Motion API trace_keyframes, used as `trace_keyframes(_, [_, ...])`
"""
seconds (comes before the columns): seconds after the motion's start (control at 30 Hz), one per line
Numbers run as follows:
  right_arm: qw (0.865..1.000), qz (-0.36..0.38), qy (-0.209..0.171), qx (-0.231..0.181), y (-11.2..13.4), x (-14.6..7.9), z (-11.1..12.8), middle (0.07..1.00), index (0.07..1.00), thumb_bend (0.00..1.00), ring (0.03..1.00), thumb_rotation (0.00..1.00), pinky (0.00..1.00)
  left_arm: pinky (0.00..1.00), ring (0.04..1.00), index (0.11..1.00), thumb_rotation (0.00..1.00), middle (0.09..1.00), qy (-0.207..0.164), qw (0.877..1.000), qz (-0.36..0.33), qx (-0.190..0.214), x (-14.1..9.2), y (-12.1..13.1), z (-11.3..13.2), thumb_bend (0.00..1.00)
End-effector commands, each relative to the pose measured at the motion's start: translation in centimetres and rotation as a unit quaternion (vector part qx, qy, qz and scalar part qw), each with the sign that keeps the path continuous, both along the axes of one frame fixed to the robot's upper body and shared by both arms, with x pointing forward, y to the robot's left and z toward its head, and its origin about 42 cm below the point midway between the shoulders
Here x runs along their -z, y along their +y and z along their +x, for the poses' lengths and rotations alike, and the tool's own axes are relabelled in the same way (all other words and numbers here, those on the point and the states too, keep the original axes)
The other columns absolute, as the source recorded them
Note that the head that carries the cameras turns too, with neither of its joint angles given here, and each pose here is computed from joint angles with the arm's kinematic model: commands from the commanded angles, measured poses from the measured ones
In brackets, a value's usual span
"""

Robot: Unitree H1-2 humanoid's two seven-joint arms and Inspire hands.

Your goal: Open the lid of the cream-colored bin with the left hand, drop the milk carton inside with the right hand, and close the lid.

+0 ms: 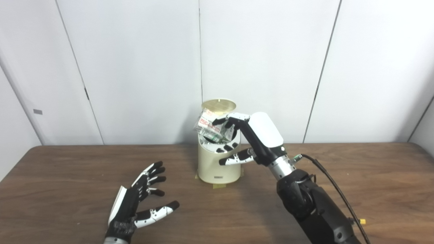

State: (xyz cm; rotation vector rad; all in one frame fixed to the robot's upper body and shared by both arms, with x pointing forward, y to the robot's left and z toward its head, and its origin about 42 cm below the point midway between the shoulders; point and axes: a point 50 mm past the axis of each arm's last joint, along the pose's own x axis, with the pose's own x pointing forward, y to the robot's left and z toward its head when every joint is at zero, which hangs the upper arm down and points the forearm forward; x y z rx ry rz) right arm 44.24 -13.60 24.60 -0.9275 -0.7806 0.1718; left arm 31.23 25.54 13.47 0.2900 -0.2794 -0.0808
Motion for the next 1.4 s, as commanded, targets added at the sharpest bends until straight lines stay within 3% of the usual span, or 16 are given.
trace_keyframes(0.0, [1.0,0.005,-0.024,0.0,-0.1,-2.3,0.7,0.694,0.672,0.74,0.634,0.05,0.52,0.62,0.795,0.898,0.11,0.864,-0.019,1.0,0.007,0.0,-0.3,0.4,0.0,0.74])
trace_keyframes(0.3, [0.996,-0.079,0.022,0.045,-1.1,-2.1,1.7,0.731,0.733,0.71,0.72,0.31,0.58,0.63,0.792,0.898,0.09,0.861,-0.017,1.0,0.005,0.0,0.0,0.4,-0.1,0.73])
trace_keyframes(0.53, [0.976,-0.198,0.062,0.071,-1.3,-2.8,2.9,0.759,0.793,0.73,0.891,0.6,0.89,0.62,0.795,0.895,0.07,0.861,-0.014,1.0,0.004,0.002,0.0,0.1,0.0,0.72])
trace_keyframes(0.67, [0.972,-0.213,0.078,0.069,-1.1,-2.8,3.6,0.753,0.794,0.77,0.913,0.69,0.94,0.63,0.794,0.896,0.07,0.863,-0.015,1.0,0.005,0.002,0.0,0.0,0.0,0.72])
trace_keyframes(1.1, [0.968,-0.237,0.08,0.035,-0.2,-2.7,3.9,0.732,0.802,0.75,0.94,0.82,0.98,0.62,0.787,0.898,0.07,0.862,-0.015,1.0,-0.004,0.007,-0.1,-0.3,0.1,0.73])
trace_keyframes(1.37, [0.974,-0.214,0.075,0.023,-0.8,-3.1,3.1,0.738,0.806,0.71,0.895,0.73,0.95,0.63,0.793,0.899,0.09,0.863,-0.017,1.0,0.003,0.004,-0.2,-0.1,0.2,0.72])
